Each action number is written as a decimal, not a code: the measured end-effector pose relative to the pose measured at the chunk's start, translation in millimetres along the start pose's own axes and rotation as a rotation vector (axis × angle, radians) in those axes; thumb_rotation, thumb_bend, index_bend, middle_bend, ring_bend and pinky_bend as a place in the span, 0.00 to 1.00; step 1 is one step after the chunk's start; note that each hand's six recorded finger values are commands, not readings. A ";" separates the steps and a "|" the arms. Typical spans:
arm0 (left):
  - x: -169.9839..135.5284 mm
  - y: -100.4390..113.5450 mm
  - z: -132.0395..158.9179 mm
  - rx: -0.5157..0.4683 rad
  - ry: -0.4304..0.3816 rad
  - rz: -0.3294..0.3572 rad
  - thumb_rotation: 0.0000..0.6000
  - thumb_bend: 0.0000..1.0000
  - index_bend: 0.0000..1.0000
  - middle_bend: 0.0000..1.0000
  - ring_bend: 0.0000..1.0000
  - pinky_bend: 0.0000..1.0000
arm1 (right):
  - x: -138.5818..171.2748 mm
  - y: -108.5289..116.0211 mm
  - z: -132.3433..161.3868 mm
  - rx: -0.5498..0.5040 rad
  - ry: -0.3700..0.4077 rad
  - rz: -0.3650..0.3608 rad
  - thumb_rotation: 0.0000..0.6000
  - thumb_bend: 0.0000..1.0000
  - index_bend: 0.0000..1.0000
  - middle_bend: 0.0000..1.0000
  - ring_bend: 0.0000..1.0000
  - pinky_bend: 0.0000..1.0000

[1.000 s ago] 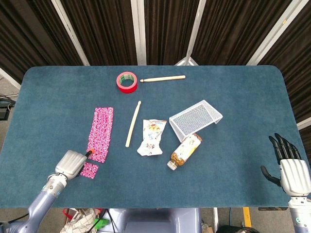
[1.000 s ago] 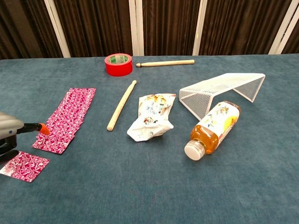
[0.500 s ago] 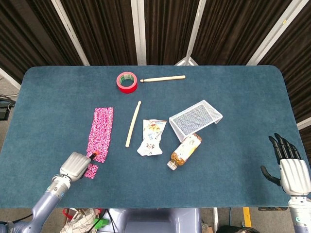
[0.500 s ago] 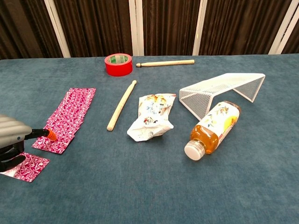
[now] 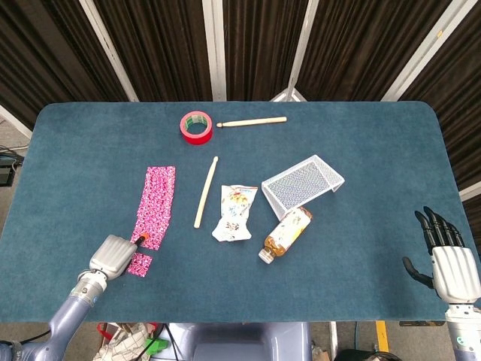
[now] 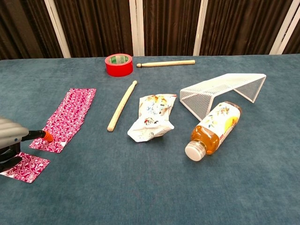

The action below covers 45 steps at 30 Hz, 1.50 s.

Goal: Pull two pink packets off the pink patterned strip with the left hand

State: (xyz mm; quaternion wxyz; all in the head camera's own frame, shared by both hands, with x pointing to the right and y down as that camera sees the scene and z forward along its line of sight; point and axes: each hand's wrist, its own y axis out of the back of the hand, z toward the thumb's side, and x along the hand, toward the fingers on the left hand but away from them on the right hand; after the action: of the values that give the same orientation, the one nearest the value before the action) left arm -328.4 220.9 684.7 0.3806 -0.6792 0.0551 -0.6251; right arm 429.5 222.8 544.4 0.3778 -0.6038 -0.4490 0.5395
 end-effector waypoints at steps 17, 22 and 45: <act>-13.1 -25.2 -55.6 0.033 0.141 -0.049 1.00 0.74 0.15 0.84 0.72 0.63 | 0.7 -1.4 2.5 0.004 0.005 0.004 1.00 0.32 0.04 0.04 0.09 0.14; -17.4 -29.5 -73.3 0.030 0.179 -0.057 1.00 0.74 0.15 0.85 0.72 0.63 | 0.4 -3.1 3.1 0.009 0.004 0.009 1.00 0.32 0.04 0.04 0.09 0.14; -59.0 27.2 -61.9 -0.123 0.098 0.183 1.00 0.51 0.17 0.37 0.36 0.41 | 0.2 -4.3 2.9 0.009 0.002 0.012 1.00 0.32 0.04 0.04 0.09 0.14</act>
State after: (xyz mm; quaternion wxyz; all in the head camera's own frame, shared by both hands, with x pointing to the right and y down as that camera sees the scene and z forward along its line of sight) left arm -385.1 206.5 616.7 0.3906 -0.6620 0.1737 -0.6156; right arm 426.1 224.2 547.9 0.3778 -0.6052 -0.4427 0.5432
